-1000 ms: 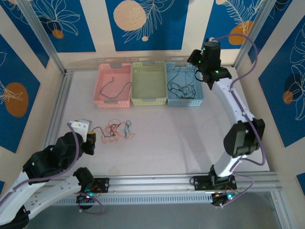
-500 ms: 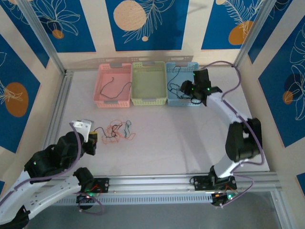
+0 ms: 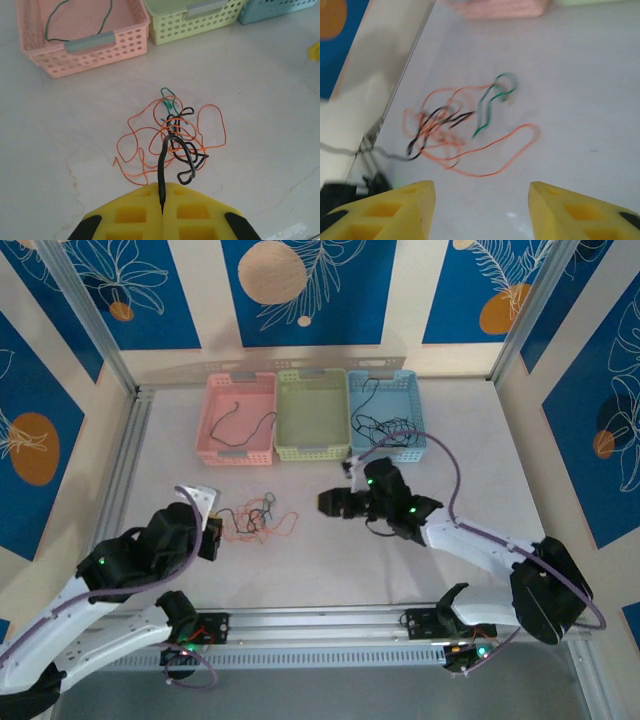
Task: Untangle the cables
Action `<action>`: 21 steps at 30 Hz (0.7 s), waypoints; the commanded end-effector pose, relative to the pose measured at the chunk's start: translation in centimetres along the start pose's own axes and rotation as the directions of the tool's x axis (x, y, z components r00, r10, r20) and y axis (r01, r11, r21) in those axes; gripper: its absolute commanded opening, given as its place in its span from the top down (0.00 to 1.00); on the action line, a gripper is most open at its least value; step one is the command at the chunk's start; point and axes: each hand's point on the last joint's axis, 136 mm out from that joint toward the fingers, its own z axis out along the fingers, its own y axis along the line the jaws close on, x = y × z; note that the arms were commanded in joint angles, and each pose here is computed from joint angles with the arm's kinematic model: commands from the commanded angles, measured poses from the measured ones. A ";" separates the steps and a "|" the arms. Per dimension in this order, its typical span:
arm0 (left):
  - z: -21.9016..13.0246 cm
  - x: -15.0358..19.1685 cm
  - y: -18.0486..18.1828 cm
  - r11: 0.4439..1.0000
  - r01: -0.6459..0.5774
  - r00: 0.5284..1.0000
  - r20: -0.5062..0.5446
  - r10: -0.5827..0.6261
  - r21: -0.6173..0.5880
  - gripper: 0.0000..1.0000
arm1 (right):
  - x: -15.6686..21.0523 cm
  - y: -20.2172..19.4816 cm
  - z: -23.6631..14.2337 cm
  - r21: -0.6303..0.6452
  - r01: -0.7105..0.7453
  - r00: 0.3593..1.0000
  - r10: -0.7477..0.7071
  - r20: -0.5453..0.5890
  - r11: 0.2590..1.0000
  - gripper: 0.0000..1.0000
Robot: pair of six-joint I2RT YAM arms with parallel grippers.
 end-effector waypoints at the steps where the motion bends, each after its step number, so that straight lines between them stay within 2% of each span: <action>1: 0.3 -0.9 -0.9 0.999 0.032 0.999 0.006 -0.032 0.033 1.00 | 2.7 3.1 2.8 -0.109 0.158 0.984 -0.166 -0.067 0.981 0.47; 8: 0.6 -0.5 -1.1 0.999 0.028 1.000 -0.009 -0.027 0.039 1.00 | 5.4 3.8 7.8 -0.157 0.244 0.943 -0.272 -0.193 0.957 0.46; 21: 0.8 -0.4 -1.2 0.999 0.025 1.000 -0.015 -0.024 0.037 1.00 | 6.7 4.2 10.3 -0.207 0.218 0.930 -0.267 -0.253 0.954 0.47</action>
